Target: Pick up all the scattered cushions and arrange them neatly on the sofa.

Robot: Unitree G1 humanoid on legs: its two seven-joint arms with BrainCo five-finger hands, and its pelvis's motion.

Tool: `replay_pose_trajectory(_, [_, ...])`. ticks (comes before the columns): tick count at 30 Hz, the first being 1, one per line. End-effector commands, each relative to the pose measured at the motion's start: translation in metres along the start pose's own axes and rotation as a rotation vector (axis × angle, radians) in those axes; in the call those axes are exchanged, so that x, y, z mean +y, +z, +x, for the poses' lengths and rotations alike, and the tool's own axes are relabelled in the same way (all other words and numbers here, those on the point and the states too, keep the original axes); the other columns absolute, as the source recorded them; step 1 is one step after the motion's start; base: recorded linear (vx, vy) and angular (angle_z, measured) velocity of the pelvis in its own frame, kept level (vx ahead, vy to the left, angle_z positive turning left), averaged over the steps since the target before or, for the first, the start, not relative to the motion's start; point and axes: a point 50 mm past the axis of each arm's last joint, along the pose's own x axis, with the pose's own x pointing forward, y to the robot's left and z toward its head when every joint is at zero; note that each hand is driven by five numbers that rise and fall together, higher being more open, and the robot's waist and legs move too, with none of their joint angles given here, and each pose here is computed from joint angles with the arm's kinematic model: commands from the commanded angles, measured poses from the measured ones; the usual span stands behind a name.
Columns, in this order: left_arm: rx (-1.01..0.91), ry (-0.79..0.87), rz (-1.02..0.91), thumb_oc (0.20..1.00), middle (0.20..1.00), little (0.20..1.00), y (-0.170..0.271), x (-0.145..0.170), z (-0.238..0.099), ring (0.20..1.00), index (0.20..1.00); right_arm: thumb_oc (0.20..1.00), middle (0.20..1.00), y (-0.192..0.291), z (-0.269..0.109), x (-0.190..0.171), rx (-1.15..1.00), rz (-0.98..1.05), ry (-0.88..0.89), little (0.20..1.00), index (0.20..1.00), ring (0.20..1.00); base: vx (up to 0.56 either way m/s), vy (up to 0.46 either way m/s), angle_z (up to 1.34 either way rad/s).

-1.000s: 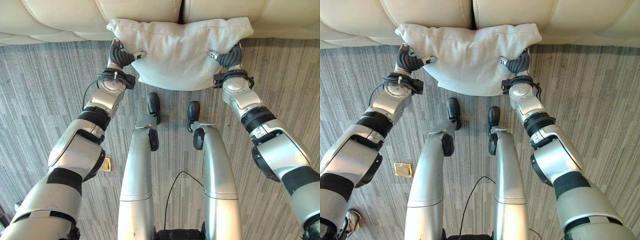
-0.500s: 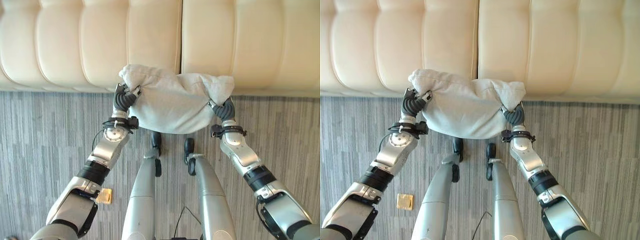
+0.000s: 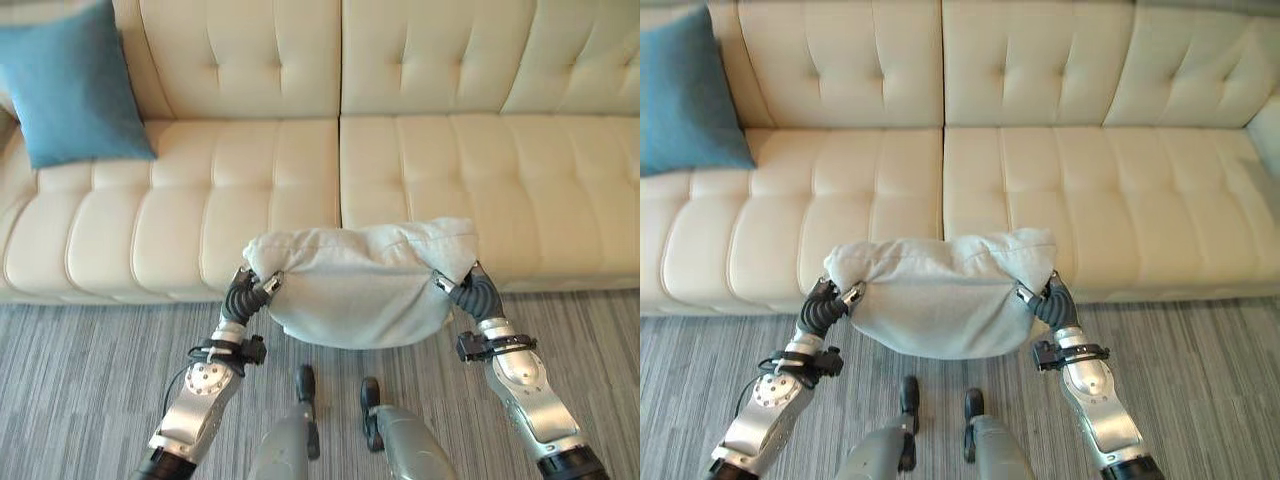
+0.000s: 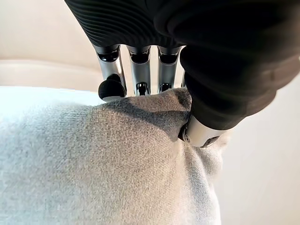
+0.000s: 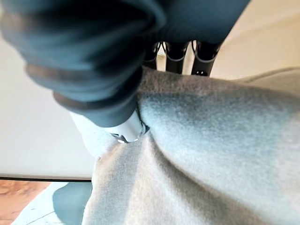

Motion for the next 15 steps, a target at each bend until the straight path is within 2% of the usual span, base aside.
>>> replay_pose_trajectory(1, [-0.1, 0.038, 0.002, 0.2, 0.2, 0.2, 0.015, 0.007, 0.006, 0.2, 0.2, 0.2, 0.2, 0.033, 0.003, -0.009, -0.195, -0.022, -0.021, 0.2, 0.2, 0.2, 0.08, -0.116, 0.04])
replay_pose_trajectory(9, [-0.056, 0.035, 0.006, 0.2, 0.2, 0.2, 0.006, 0.006, 0.002, 0.2, 0.2, 0.2, 0.2, 0.028, 0.0, -0.012, -0.168, -0.048, -0.04, 0.2, 0.2, 0.2, 0.06, -0.119, 0.08])
replay_pose_trajectory(15, [-0.015, 0.037, 0.018, 0.2, 0.2, 0.2, -0.001, 0.007, -0.003, 0.2, 0.2, 0.2, 0.2, 0.023, -0.006, -0.02, -0.136, -0.057, -0.087, 0.2, 0.2, 0.2, 0.17, 0.026, -0.01])
